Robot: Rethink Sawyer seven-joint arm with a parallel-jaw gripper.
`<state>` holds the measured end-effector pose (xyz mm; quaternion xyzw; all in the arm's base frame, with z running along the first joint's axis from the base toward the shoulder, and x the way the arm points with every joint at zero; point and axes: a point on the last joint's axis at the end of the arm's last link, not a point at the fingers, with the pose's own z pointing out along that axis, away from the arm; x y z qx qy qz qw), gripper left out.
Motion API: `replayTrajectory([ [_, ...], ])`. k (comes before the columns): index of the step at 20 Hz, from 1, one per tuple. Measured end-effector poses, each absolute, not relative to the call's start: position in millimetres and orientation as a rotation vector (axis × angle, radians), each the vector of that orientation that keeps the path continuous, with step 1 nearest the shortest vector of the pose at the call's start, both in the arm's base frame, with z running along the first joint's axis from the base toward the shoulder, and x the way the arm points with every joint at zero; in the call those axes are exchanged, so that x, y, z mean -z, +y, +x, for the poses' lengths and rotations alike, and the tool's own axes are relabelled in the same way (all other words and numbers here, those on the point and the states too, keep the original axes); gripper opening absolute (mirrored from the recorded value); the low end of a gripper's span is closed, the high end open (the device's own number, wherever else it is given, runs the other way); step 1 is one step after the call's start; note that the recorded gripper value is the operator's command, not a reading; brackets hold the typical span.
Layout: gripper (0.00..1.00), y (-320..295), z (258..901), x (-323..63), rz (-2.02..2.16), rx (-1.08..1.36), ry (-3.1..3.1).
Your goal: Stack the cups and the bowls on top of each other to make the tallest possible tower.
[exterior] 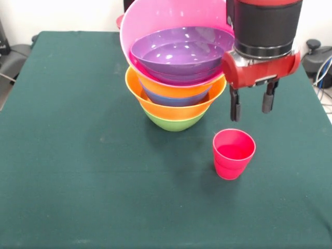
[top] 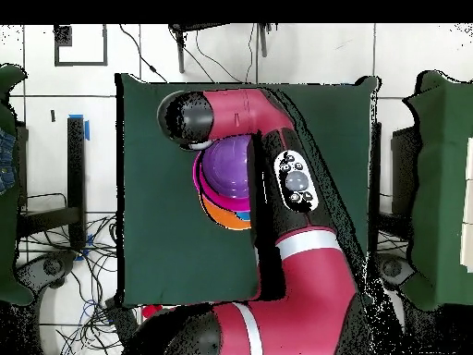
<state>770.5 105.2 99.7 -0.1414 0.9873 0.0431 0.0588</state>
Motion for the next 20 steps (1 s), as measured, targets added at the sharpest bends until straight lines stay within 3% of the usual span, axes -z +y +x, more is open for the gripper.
replayTrajectory([
  [6,1.00,118.6,784.2,-120.8,-0.447,-0.109,2.950],
  [20,1.00,135.3,786.3,-115.8,-0.470,-0.115,2.943],
])
